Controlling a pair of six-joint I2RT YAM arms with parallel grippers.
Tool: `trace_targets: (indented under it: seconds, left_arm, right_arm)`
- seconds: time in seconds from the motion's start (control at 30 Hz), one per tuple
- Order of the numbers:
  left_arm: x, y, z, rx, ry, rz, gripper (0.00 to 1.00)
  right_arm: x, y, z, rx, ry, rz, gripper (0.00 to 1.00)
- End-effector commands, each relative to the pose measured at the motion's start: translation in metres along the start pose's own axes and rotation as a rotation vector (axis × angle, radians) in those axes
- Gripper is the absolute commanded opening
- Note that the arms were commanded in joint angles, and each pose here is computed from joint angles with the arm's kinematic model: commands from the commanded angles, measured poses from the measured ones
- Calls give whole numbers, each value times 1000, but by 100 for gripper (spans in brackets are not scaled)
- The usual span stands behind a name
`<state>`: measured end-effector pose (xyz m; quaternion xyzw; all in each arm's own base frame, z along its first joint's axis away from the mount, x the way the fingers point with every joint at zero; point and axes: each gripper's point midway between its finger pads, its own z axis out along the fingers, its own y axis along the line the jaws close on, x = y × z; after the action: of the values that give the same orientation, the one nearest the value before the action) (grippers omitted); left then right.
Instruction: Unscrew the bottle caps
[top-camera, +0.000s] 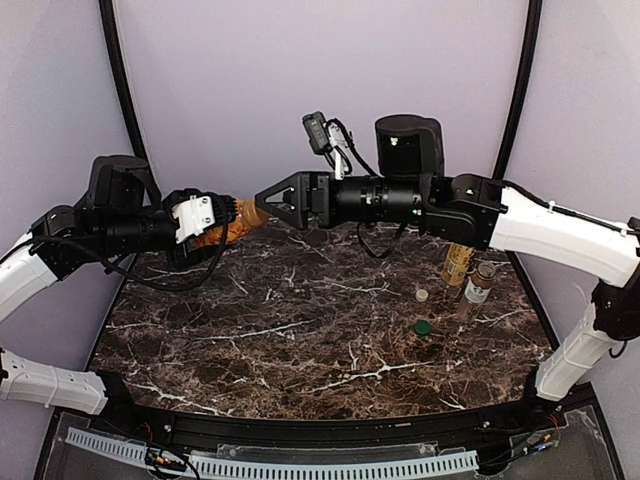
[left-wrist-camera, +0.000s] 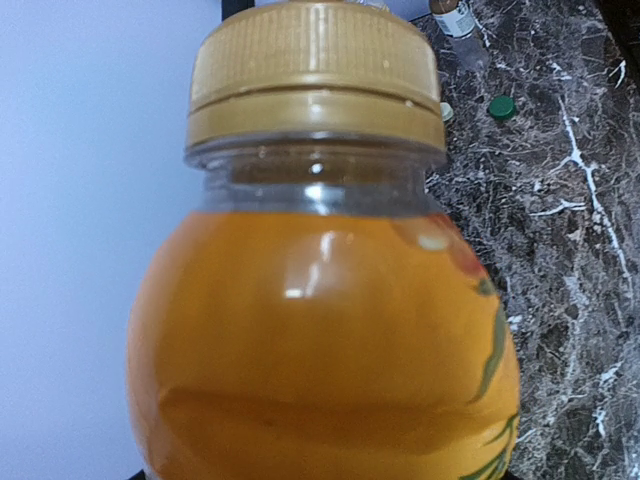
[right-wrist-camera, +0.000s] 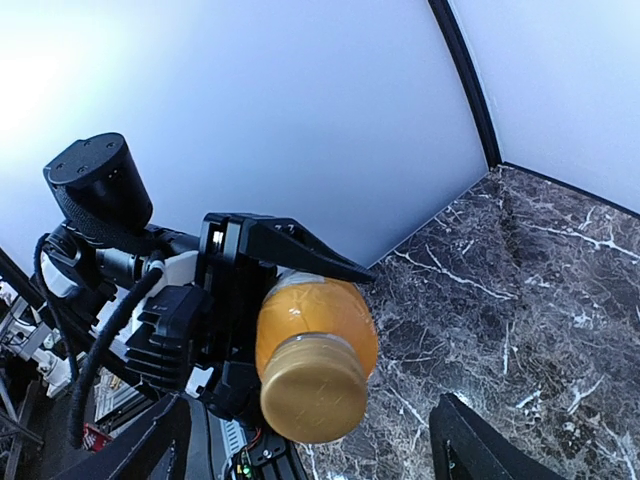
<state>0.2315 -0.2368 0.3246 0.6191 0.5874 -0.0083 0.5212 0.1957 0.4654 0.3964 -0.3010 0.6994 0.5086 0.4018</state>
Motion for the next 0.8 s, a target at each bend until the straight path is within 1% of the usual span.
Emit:
trace_targets:
  seconds: [0.0,0.13,0.27,0.43,0.53,0.77]
  left_arm:
    - [3,26,-2,-159,39,111,33]
    - [2,25,0,-166,44,132,33]
    - [2,22,0,-159,41,145,32]
    - [2,18,1,-149,41,163,32]
    - [2,16,2,-144,40,170,32]
    - [1,17,2,-147,39,161,31]
  right_arm:
    - [1,-3,1,12,0,73,82]
    - [4,-9,11,25,17,81,82]
    - [3,-12,17,31,12,72,75]
    - [0,-14,23,20,14,66,70]
    - [0,-16,25,18,14,69,60]
    - [7,-17,26,-13,39,85,25]
